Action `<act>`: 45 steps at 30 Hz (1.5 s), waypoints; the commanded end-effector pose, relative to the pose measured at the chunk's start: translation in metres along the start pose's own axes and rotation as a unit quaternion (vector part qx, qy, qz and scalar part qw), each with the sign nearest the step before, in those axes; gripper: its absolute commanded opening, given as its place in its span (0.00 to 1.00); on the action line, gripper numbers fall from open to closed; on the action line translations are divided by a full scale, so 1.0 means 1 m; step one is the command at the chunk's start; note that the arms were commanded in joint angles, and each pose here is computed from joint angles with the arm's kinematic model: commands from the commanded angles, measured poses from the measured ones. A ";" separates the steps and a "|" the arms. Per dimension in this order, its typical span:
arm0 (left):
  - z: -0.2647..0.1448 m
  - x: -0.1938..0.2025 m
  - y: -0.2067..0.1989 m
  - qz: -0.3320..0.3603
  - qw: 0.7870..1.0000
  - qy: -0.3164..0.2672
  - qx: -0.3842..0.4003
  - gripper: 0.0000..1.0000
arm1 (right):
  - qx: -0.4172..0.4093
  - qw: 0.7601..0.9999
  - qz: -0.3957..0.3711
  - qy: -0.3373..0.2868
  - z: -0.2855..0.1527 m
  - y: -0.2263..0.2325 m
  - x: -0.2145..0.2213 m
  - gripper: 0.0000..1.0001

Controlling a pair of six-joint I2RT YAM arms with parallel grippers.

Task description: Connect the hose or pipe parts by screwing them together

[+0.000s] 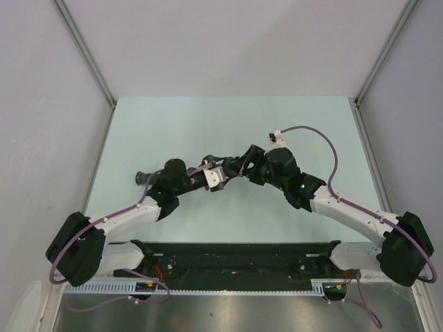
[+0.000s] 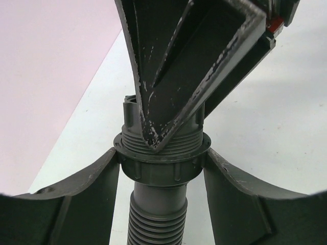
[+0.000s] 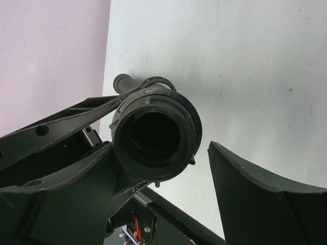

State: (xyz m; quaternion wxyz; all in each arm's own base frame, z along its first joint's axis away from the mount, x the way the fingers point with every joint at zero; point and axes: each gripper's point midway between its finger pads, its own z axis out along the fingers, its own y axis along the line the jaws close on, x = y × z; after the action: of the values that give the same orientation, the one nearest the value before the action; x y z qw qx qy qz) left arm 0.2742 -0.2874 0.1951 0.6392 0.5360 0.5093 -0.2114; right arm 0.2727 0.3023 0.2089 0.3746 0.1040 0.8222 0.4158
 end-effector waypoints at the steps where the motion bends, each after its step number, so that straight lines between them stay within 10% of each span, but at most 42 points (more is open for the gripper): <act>1: -0.007 -0.041 0.019 0.017 0.997 -0.068 -0.016 0.00 | -0.016 1.000 -0.015 0.002 -0.019 0.012 -0.012 0.74; 9: -0.010 -0.039 0.016 0.009 0.997 -0.072 -0.003 0.00 | -0.104 0.989 -0.103 -0.033 -0.055 0.047 -0.037 0.79; 16: -0.014 -0.048 0.009 0.006 0.995 -0.093 0.026 0.00 | -0.251 0.911 -0.325 -0.042 -0.078 0.069 -0.056 0.77; 27: -0.026 -0.061 -0.011 -0.016 0.985 -0.131 0.107 0.00 | -0.382 0.624 -0.681 -0.034 -0.097 0.048 -0.015 0.89; 45: -0.028 -0.058 -0.019 -0.024 0.980 -0.135 0.141 0.00 | -0.376 0.557 -0.740 -0.037 -0.056 0.061 -0.007 0.85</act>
State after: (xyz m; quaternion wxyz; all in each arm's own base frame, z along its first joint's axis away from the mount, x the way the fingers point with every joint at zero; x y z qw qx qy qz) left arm 0.2271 -0.2828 0.2232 0.6054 0.5677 0.4257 -0.3605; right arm 0.2207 0.2936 0.2554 0.5590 -0.6656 0.3982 0.2932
